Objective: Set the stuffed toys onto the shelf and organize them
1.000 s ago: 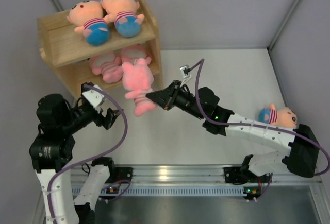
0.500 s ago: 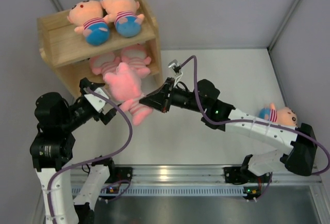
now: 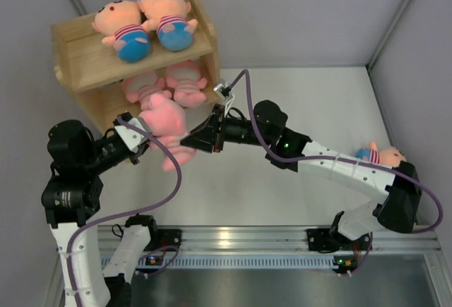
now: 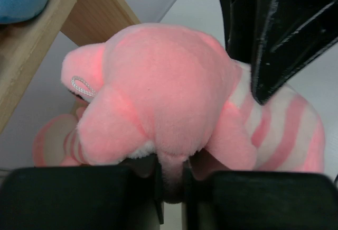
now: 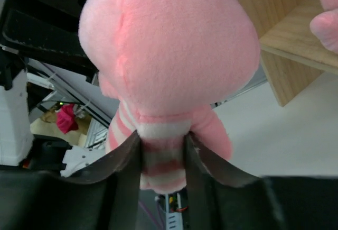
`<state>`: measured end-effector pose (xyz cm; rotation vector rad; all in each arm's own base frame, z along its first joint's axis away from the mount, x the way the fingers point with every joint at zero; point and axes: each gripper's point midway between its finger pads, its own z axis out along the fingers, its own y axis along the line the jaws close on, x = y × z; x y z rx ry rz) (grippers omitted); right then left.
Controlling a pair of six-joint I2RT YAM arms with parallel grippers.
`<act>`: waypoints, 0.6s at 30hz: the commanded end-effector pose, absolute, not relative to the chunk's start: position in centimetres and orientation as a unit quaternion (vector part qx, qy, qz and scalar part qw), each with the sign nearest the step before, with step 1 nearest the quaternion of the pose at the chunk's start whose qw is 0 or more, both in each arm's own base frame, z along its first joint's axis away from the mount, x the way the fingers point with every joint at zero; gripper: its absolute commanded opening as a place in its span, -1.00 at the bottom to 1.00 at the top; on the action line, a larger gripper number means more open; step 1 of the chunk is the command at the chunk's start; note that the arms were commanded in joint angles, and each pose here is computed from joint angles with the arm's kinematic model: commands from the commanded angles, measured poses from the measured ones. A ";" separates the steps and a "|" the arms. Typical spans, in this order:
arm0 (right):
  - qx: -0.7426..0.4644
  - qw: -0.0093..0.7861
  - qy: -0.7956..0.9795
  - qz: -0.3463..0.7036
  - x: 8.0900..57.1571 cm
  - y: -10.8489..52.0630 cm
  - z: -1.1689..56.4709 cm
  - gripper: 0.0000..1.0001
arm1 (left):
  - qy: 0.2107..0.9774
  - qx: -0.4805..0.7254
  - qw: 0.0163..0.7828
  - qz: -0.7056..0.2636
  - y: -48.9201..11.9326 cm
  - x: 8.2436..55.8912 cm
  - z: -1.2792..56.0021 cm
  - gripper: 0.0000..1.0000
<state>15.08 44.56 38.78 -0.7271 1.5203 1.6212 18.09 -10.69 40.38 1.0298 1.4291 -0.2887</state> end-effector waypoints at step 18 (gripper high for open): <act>-0.283 0.586 0.679 0.340 16.9 42.0 35.4 0.64 | 0.814 0.214 0.540 0.010 -2.1 17.6 30.8 -1.00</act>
